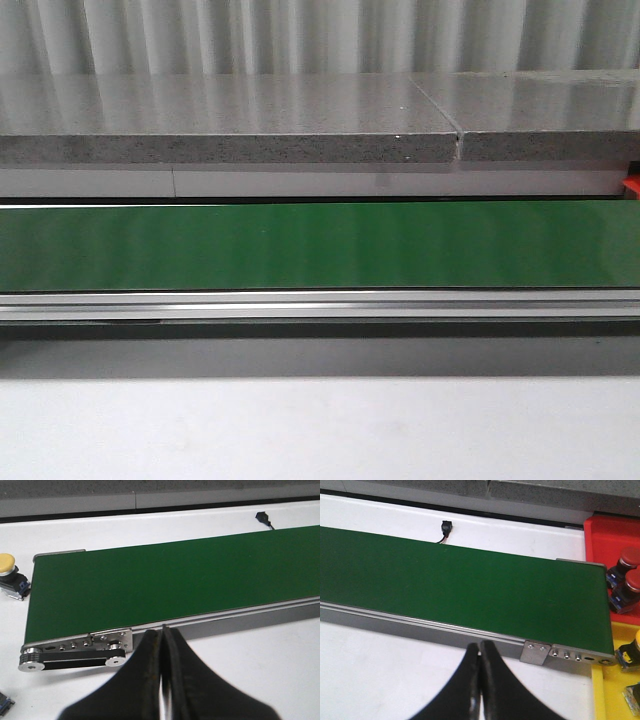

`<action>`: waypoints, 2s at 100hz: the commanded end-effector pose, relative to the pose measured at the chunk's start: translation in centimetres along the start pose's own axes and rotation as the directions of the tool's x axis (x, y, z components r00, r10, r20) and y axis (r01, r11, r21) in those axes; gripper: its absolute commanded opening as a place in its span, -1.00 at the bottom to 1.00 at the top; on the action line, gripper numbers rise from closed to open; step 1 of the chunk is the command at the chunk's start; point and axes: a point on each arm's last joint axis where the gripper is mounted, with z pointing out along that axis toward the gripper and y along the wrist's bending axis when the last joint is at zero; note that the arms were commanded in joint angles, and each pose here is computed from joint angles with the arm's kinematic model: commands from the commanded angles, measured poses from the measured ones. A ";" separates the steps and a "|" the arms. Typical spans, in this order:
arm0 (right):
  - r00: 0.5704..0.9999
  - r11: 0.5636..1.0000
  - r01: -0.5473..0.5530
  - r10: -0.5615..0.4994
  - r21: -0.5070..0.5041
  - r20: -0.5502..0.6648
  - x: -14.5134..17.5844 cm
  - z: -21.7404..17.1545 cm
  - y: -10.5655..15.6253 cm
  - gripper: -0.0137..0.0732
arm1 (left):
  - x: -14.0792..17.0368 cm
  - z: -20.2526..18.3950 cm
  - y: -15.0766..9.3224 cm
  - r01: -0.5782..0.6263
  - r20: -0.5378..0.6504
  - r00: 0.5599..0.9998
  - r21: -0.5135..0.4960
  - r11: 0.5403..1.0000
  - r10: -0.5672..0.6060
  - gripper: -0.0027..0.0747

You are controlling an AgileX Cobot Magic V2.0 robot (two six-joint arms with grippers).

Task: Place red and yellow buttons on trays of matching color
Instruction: 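Move the left gripper over the remaining yellow button beside the belt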

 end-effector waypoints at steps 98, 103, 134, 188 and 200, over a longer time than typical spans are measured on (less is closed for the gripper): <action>0.997 1.000 0.004 -0.003 -0.004 0.074 -1.1 -0.4 0.0 -0.84 | -11.5 16.5 11.1 0.333 -0.235 0.869 -0.376 0.865 -0.436 0.39; 0.997 1.000 0.004 -0.003 -0.004 0.074 -1.1 -0.4 0.0 -0.84 | -11.6 17.0 12.8 0.381 -0.210 0.843 -0.417 0.826 -0.495 0.39; 0.997 1.000 0.004 -0.003 -0.004 0.074 -1.1 -0.4 0.0 -0.84 | -12.0 20.6 19.3 0.520 -0.257 0.656 -0.526 0.673 -0.709 0.39; 0.997 1.000 0.004 -0.003 -0.004 0.074 -1.1 -0.4 0.0 -0.84 | -11.1 26.8 22.2 0.611 -0.295 0.366 -0.640 0.466 -0.883 0.34; 0.997 1.000 0.004 -0.003 -0.004 0.074 -1.1 -0.4 0.0 -0.84 | -10.3 27.9 22.6 0.614 -0.293 0.352 -0.644 0.456 -0.889 0.28</action>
